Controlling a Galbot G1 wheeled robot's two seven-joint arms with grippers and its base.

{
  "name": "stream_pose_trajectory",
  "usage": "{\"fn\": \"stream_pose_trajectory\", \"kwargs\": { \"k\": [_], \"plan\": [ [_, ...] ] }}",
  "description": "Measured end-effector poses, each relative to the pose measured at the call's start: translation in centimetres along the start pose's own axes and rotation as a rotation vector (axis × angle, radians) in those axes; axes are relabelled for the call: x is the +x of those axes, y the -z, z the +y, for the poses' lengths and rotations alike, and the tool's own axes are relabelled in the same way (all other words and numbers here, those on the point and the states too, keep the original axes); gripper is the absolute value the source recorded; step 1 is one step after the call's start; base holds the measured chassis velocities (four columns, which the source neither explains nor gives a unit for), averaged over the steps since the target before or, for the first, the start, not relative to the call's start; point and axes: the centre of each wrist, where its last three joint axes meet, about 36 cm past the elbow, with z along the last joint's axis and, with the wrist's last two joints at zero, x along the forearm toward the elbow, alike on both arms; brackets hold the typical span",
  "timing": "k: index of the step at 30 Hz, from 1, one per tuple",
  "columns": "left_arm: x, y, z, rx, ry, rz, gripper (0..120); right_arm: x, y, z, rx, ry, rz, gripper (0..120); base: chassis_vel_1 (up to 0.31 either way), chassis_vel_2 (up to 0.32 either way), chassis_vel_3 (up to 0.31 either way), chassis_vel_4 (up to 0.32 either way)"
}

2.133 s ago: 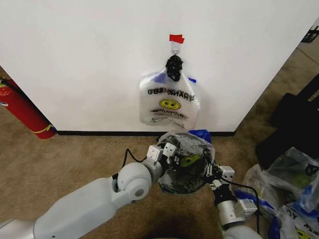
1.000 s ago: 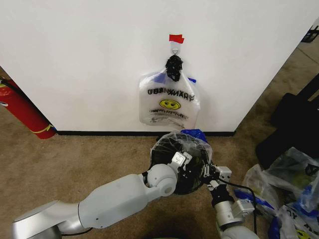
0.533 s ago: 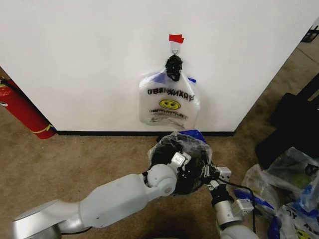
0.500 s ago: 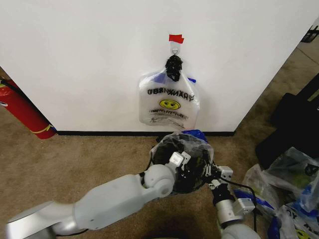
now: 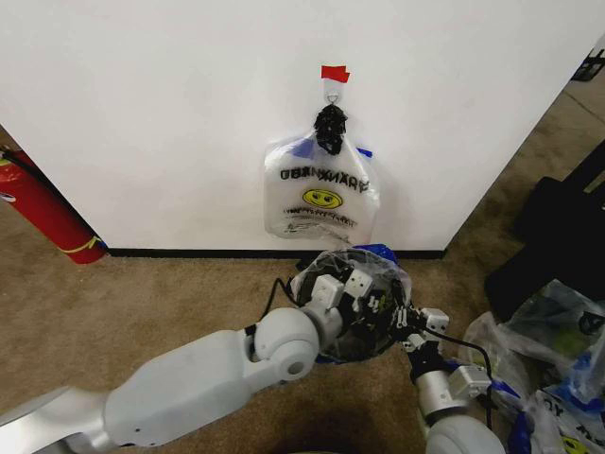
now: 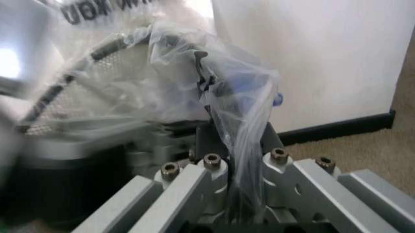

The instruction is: Pick up the garbage bag from the wall and place it over the trash bin.

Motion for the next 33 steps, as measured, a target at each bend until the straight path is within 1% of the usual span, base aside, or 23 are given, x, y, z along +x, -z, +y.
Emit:
{"fn": "stream_pose_trajectory", "kwargs": {
  "k": [2, 4, 5, 7, 10, 16, 18, 19, 25, 29, 31, 33],
  "plan": [
    [-1.2, -1.2, 0.6, -0.044, 0.040, 0.010, 0, 0.3, 0.1, 0.2, -0.002, 0.007, 0.001, 0, 0.000, 0.000, 0.000, 0.000],
    [-2.2, -2.4, 1.1, -0.084, 0.073, 0.041, 0, 0.5, 0.3, 0.3, -0.003, 0.015, -0.005, 0, 0.000, 0.000, 0.000, 0.000],
    [-2.2, -2.4, 1.1, -0.084, 0.073, 0.041, 0, 0.5, 0.3, 0.3, -0.003, 0.015, -0.005, 0, 0.000, 0.000, 0.000, 0.000],
    [-3.0, -3.1, 1.4, -0.107, 0.096, 0.064, 0, 0.6, 0.4, 0.3, -0.002, 0.018, -0.007, 0, 0.000, 0.000, 0.000, 0.000],
    [-3.9, -3.4, 1.5, -0.115, 0.112, 0.096, 0, 0.6, 0.6, 0.3, 0.000, 0.021, -0.010, 0, 0.000, 0.000, 0.000, 0.000],
    [-4.8, -3.2, 1.4, -0.126, 0.123, 0.180, 0, 0.6, 0.7, 0.3, 0.032, 0.039, -0.030, 0, 0.000, 0.000, 0.000, 0.000],
    [-5.3, -2.6, 1.1, -0.114, 0.133, 0.240, 0, 0.8, 0.4, 0.3, 0.057, 0.055, -0.048, 0, 0.000, 0.000, 0.000, 0.000],
    [-5.5, -2.4, 1.1, -0.109, 0.137, 0.255, 0, 0.9, 0.3, 0.3, 0.058, 0.060, -0.049, 0, 0.000, 0.000, 0.000, 0.000],
    [-6.8, -1.4, 1.2, -0.085, 0.168, 0.283, 0, 1.1, -0.3, 0.4, 0.068, 0.077, -0.059, 0, 0.000, 0.000, 0.000, 0.000],
    [-6.9, -1.4, 1.3, -0.079, 0.176, 0.291, 0, 1.1, -0.5, 0.4, 0.065, 0.078, -0.055, 0, 0.000, 0.000, 0.000, 0.000],
    [-6.4, -1.4, 1.3, -0.077, 0.172, 0.290, 0, 0.9, -0.6, 0.3, 0.066, 0.073, -0.055, 0, 0.000, 0.000, 0.000, 0.000],
    [-4.9, -0.8, 1.1, -0.071, 0.149, 0.283, 0, 0.6, -0.6, 0.0, 0.074, 0.065, -0.056, 0, 0.000, 0.000, 0.000, 0.000]
  ]
}}
